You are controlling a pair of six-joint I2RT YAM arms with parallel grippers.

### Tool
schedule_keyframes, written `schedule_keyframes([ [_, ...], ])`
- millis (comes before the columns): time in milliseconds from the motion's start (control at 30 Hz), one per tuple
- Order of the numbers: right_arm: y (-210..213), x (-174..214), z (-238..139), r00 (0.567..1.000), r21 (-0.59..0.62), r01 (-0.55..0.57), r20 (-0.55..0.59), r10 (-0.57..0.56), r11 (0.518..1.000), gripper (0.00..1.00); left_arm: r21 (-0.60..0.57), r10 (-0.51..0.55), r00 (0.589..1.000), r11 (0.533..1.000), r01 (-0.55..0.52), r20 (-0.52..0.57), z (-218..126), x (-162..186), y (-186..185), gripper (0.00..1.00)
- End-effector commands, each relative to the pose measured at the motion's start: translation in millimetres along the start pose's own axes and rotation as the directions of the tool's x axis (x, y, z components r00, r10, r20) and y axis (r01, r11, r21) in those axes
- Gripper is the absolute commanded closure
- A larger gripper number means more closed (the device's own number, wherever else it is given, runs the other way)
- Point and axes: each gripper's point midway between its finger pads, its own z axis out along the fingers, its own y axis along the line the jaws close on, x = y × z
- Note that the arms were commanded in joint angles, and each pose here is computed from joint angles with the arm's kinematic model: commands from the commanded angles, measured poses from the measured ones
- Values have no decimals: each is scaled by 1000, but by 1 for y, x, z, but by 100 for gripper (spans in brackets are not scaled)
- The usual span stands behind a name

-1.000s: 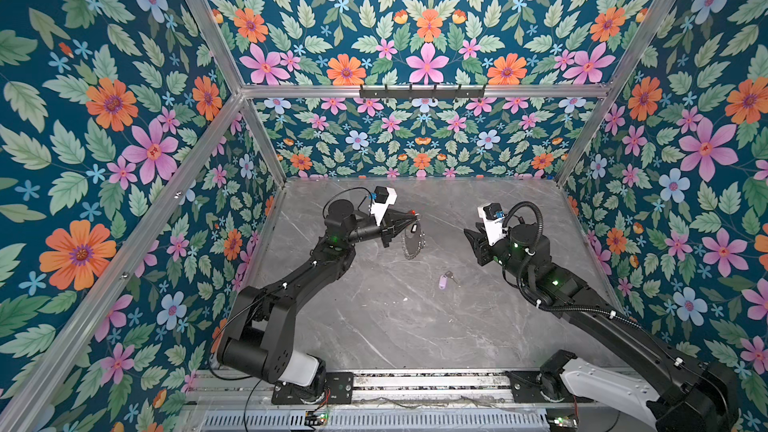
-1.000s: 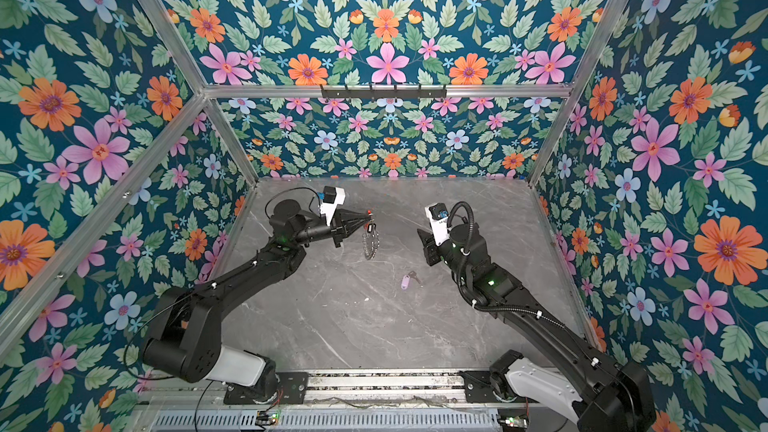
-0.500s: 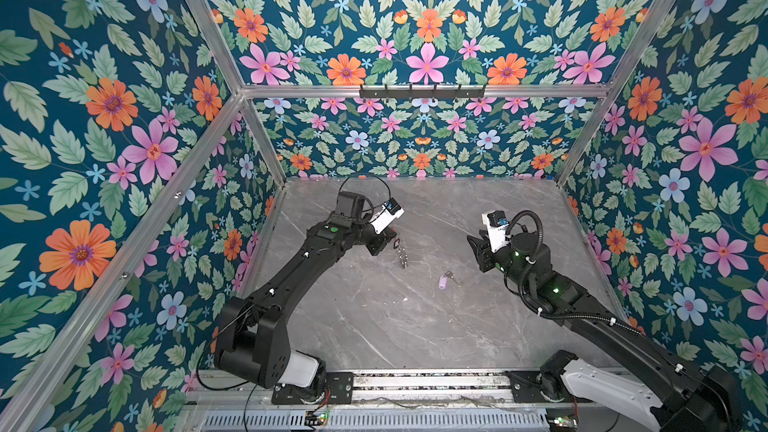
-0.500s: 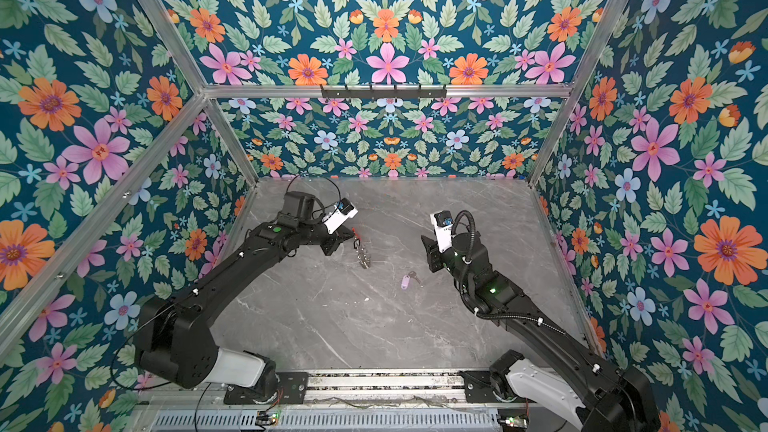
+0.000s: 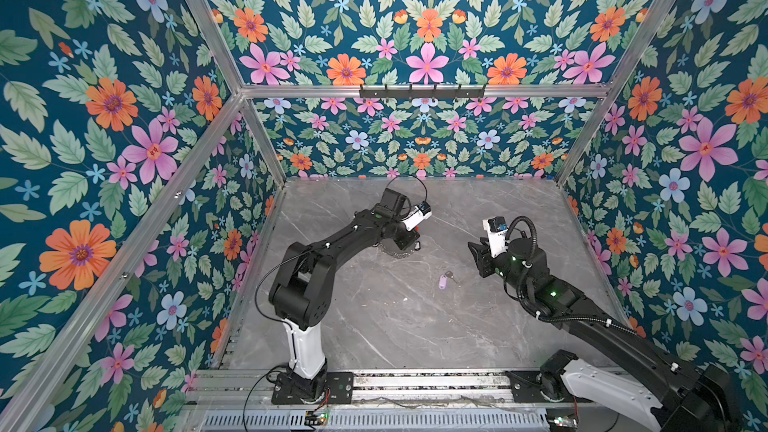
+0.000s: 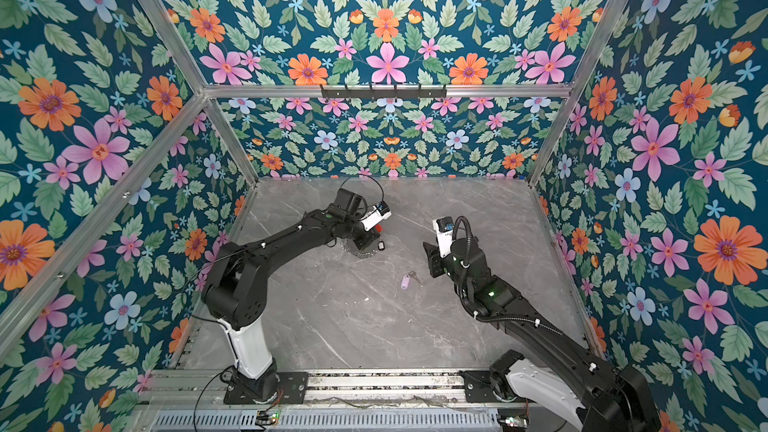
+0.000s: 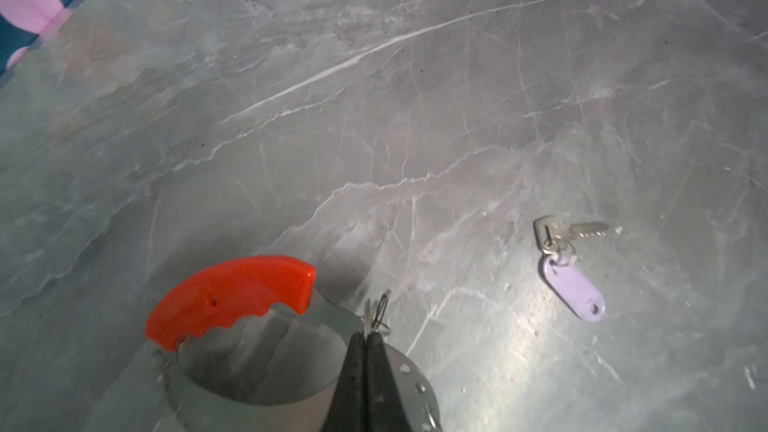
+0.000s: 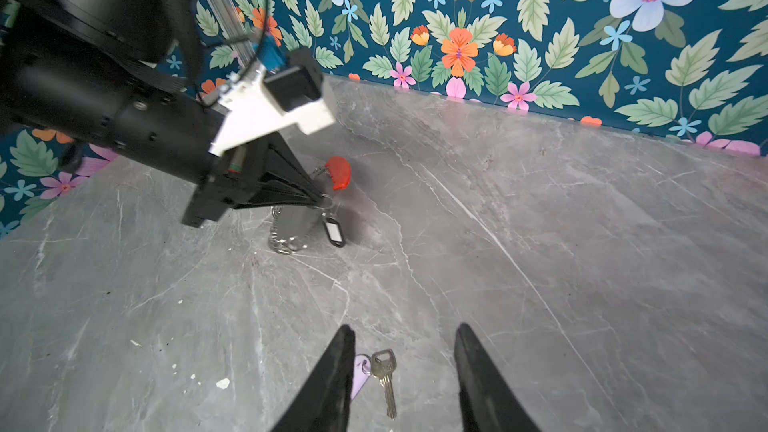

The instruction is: Put the keys on the keyring

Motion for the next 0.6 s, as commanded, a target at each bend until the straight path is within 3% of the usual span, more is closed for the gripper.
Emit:
schedule_keyframes([
  [0,-2,-2,-5,999,9,-24,22,24,1000,59,-20,-51,998,998,52,43,17,-10,11,100],
  [233,-9,28,-13,993,18,-122,9,122,992,58,1,-123,990,992,123,67,54,-9,18,99],
  [333,-12,40,-15,987,28,-161,6,161,987,59,9,-133,988,991,133,78,59,-9,19,94],
  [500,-19,48,-19,986,60,-164,6,164,985,59,7,-168,981,986,168,95,57,-12,25,74],
  [567,-24,47,-22,990,88,-138,11,138,986,58,1,-188,975,982,190,115,49,-16,28,56],
])
